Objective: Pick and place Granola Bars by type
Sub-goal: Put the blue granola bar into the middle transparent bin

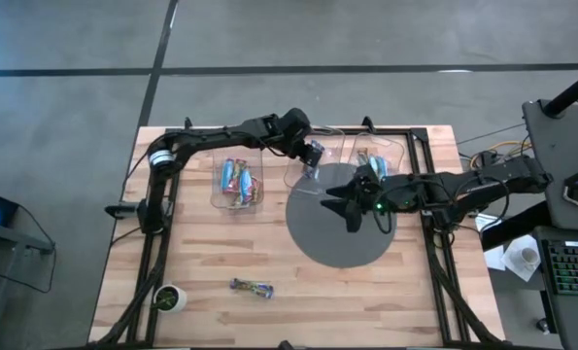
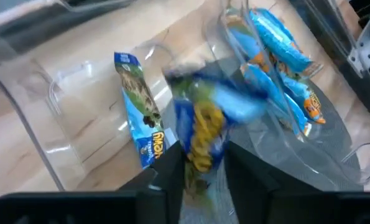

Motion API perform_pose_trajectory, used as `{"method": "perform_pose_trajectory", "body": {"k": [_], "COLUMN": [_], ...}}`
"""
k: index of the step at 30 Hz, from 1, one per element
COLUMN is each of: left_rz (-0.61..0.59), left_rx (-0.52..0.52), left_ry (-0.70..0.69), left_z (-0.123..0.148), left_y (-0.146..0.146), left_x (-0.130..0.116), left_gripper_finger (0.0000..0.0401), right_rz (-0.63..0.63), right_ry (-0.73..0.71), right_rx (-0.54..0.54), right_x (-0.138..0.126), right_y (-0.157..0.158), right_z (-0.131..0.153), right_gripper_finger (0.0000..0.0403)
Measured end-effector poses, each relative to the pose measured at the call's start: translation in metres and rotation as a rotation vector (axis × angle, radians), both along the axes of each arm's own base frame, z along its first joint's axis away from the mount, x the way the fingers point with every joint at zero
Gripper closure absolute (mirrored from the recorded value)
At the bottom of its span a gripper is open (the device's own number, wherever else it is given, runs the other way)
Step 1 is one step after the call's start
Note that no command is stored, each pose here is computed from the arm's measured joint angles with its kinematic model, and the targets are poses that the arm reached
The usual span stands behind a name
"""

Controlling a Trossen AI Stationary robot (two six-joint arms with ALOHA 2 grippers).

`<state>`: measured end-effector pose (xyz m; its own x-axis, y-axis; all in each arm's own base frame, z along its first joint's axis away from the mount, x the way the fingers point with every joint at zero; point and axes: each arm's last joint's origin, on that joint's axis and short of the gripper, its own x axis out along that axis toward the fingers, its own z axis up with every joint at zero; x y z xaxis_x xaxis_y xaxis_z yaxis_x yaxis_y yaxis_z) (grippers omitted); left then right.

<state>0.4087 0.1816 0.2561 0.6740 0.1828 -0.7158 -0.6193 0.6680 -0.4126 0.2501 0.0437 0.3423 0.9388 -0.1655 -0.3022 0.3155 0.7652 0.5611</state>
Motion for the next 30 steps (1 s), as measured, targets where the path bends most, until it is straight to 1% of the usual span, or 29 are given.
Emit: {"method": "perform_pose_trajectory", "body": {"k": [6,9,11,14,17,19,22,25,26,30], "left_rz": [-0.02,-0.054,-0.112,-0.254,-0.401,-0.476,-0.569,-0.675,-0.713,-0.849], "left_rx": [-0.017,-0.012,0.013,0.081,0.137,0.152,0.168,0.177,0.179,0.161], "left_ry": [0.055,0.117,0.155,0.197,0.233,0.248,0.238,0.242,0.251,0.312], "left_z": [-0.008,0.001,0.016,0.043,0.07,0.086,0.102,0.101,0.096,0.065], "left_y": [0.0,-0.007,-0.017,-0.043,-0.076,-0.099,-0.133,-0.169,-0.181,-0.223], "left_x": [-0.002,-0.013,-0.023,-0.04,-0.059,-0.074,-0.093,-0.109,-0.114,-0.138], "left_gripper_finger": [0.024,0.0223,0.0221,0.022,0.022,0.022,0.022,0.022,0.022,0.022], "right_rz": [-0.007,-0.007,-0.007,-0.007,-0.008,-0.008,-0.012,-0.017,-0.016,-0.017], "right_ry": [-0.021,-0.02,-0.012,0.012,0.028,0.034,0.054,0.073,0.08,0.1], "right_rx": [-0.008,-0.008,-0.009,-0.014,-0.016,-0.018,-0.024,-0.029,-0.031,-0.035], "right_x": [-0.007,-0.007,-0.007,-0.008,-0.009,-0.009,-0.01,-0.01,-0.01,-0.011], "right_y": [0.002,0.002,0.002,0.002,0.002,0.002,0.0,-0.001,-0.001,-0.002], "right_z": [0.005,0.005,0.005,0.003,0.001,0.001,-0.001,-0.003,-0.003,-0.006], "right_gripper_finger": [0.0179,0.0179,0.0179,0.0179,0.0179,0.0179,0.0179,0.0179,0.0179,0.0179]}}
